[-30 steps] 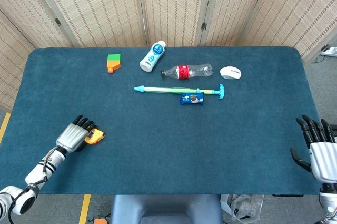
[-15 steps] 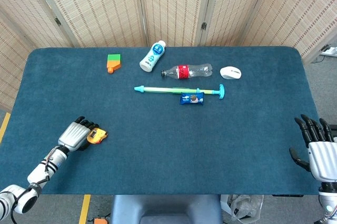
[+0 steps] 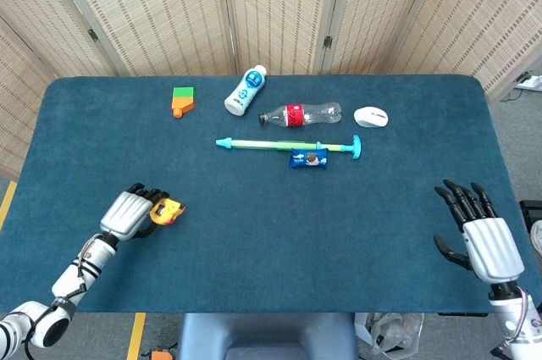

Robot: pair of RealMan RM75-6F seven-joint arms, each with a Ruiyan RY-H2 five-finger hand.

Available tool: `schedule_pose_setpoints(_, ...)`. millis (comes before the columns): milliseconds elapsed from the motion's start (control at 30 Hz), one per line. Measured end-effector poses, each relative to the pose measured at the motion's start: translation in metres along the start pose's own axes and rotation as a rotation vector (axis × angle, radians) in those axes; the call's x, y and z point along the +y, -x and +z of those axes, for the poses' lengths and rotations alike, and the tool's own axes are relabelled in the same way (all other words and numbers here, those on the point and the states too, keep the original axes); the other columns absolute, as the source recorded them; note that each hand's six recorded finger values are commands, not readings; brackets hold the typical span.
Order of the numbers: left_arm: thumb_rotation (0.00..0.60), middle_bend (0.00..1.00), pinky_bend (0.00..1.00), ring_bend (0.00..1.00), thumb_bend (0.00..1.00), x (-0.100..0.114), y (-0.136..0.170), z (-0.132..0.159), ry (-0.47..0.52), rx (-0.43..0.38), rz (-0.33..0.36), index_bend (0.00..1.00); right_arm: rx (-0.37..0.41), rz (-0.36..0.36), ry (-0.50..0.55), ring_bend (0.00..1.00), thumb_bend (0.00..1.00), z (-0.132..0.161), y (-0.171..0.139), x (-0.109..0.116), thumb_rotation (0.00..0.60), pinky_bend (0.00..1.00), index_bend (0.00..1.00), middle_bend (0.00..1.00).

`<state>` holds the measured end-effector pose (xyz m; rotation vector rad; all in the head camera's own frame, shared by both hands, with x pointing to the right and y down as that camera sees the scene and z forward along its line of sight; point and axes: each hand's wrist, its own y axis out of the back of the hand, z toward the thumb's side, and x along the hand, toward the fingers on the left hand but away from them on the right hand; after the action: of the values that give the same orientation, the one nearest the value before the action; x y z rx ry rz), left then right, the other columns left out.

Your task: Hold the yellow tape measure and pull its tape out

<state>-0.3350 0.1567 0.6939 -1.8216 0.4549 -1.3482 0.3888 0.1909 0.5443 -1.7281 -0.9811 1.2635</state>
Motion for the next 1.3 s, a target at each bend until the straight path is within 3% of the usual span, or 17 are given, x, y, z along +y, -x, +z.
schedule_pose_setpoints(633, 0.600, 0.44, 0.21, 0.36, 0.43, 0.109, -0.011, 0.100, 0.040, -0.096, 0.160, 0.47, 0.292, 0.195, 0.277, 0.14, 0.32, 0.118, 0.101, -0.013, 0.600, 0.00, 0.39, 0.16)
schedule_pose_setpoints(867, 0.600, 0.44, 0.20, 0.36, 0.43, 0.126, -0.020, 0.129, 0.043, -0.099, 0.182, 0.47, 0.319, 0.213, 0.398, 0.14, 0.31, 0.152, 0.131, -0.019, 0.600, 0.00, 0.45, 0.16)
schedule_pose_setpoints(1300, 0.600, 0.44, 0.19, 0.36, 0.43, 0.128, -0.031, 0.160, 0.083, -0.063, 0.173, 0.47, 0.295, 0.282, 0.506, 0.14, 0.32, 0.192, 0.168, -0.036, 0.600, 0.00, 0.48, 0.16)
